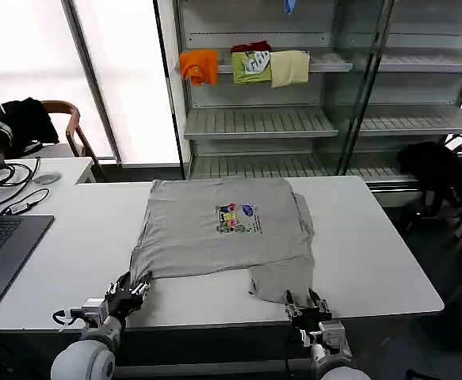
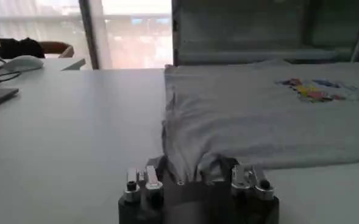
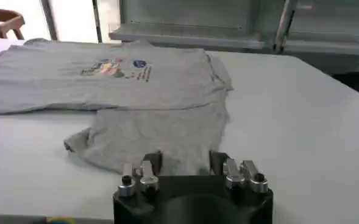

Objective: Fold and organize the clothes.

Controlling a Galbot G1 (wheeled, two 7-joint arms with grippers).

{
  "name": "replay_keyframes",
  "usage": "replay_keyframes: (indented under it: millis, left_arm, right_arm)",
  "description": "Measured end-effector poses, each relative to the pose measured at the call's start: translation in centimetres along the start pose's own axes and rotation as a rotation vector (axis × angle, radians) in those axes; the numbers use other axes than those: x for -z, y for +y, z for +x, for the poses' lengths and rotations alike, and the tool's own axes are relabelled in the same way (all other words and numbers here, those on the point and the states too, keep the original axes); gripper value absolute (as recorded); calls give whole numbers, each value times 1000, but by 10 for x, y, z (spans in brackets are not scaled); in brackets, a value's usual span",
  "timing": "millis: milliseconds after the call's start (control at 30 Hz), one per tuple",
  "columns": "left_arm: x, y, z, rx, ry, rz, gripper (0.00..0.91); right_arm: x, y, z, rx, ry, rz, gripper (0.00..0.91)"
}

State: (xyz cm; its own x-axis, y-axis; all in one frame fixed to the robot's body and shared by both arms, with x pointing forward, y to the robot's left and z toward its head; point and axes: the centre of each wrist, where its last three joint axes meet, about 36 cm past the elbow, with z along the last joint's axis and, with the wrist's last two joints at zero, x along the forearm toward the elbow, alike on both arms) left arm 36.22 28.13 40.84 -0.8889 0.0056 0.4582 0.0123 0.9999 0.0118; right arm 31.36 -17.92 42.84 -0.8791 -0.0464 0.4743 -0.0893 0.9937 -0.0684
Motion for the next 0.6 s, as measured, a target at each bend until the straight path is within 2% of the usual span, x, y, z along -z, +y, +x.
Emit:
replay_keyframes:
  millis: [600]
  left_arm:
    - [-6,-6,1,-15,12,24,20]
  right_arm:
    - [5,-13,-2,5,-29,-33,0]
